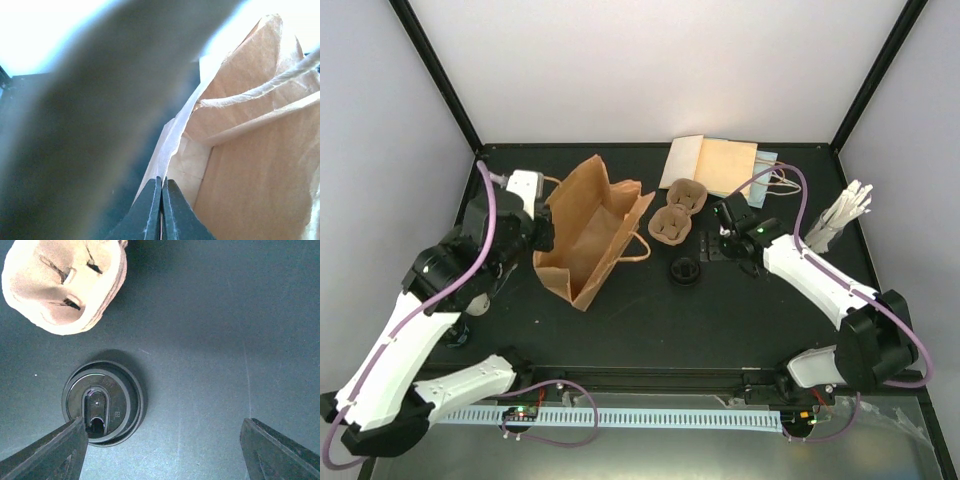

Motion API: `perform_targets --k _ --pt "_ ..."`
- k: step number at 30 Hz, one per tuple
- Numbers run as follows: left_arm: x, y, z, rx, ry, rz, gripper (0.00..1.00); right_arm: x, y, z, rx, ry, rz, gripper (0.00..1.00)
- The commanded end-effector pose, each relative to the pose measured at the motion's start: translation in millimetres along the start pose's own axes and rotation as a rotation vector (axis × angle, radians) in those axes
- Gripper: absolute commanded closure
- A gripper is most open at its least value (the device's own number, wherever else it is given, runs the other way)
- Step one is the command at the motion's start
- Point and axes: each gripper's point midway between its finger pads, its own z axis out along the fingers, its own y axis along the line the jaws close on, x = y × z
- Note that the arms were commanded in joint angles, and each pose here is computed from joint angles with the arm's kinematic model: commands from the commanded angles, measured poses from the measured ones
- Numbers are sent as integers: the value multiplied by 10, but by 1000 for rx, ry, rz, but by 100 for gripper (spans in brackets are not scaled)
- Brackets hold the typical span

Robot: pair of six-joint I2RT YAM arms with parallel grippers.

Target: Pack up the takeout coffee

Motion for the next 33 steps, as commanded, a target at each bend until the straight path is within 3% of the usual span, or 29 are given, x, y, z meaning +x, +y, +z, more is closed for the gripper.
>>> perform_targets --k 1,11,16,28,29,33 --pt "-395 105 68 -109 -81 -75 98 -183 26 -96 -32 -56 -6 14" --pt "-805 4 478 14 -79 -234 98 -239 -55 -70 -14 -74 13 15" --pt "-967 191 745 9 -94 -370 98 -199 -28 -61 -46 -81 27 15" --pt "-675 247 1369 29 8 -533 98 -195 -3 -92 -64 -81 30 15" --pt "-652 268 1394 23 12 -537 97 -185 -6 -94 -64 -80 29 15" --pt "-574 299 1468 16 27 -533 78 -160 -12 -99 -66 -80 25 15"
